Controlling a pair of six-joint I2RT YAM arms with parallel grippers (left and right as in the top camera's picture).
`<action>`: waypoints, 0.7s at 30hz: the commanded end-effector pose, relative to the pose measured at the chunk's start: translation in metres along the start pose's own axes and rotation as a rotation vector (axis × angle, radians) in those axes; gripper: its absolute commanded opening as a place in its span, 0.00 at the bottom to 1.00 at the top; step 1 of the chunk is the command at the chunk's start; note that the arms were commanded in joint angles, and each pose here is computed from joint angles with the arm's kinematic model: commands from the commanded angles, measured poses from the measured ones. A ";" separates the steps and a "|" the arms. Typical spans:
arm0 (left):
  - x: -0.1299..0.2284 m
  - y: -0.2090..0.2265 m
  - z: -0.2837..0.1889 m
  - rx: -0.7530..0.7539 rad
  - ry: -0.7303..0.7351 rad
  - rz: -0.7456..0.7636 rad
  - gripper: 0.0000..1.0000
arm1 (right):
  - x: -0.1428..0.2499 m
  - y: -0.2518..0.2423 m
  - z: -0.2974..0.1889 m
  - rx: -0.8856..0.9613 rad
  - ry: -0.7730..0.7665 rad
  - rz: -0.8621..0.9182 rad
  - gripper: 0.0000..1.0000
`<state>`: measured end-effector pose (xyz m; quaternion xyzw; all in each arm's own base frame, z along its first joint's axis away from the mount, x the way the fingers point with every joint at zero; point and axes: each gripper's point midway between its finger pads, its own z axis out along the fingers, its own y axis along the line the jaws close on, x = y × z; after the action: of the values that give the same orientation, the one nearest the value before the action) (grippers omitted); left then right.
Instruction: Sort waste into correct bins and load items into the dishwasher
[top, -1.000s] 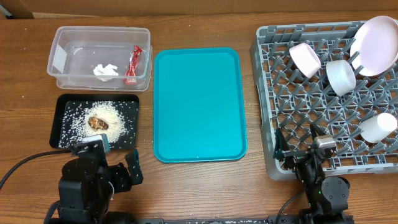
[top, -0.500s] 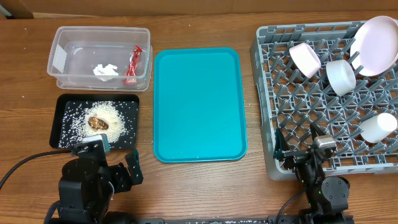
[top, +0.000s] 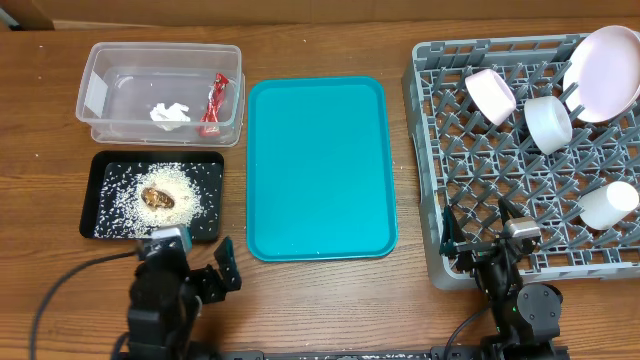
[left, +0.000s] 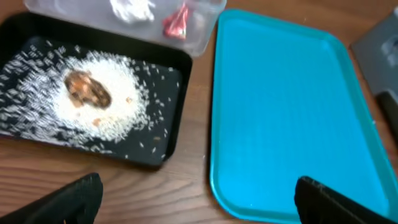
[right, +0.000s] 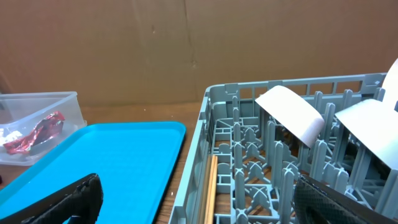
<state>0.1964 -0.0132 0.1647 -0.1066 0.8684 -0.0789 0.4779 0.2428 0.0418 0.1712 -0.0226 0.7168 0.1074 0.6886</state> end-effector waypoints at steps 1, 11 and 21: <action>0.007 0.003 0.018 0.031 -0.087 -0.020 1.00 | 0.001 0.000 0.000 0.000 -0.007 -0.004 1.00; -0.031 -0.007 0.035 0.121 -0.494 0.083 1.00 | 0.001 0.000 0.000 0.000 -0.007 -0.004 1.00; -0.016 -0.014 0.046 0.141 -0.469 0.239 1.00 | 0.001 0.000 0.000 0.000 -0.007 -0.004 1.00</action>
<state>0.2457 -0.0173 0.1581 -0.0202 0.7331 -0.0588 0.6773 0.2428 0.0418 0.1713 -0.0228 0.7167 0.1076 0.6887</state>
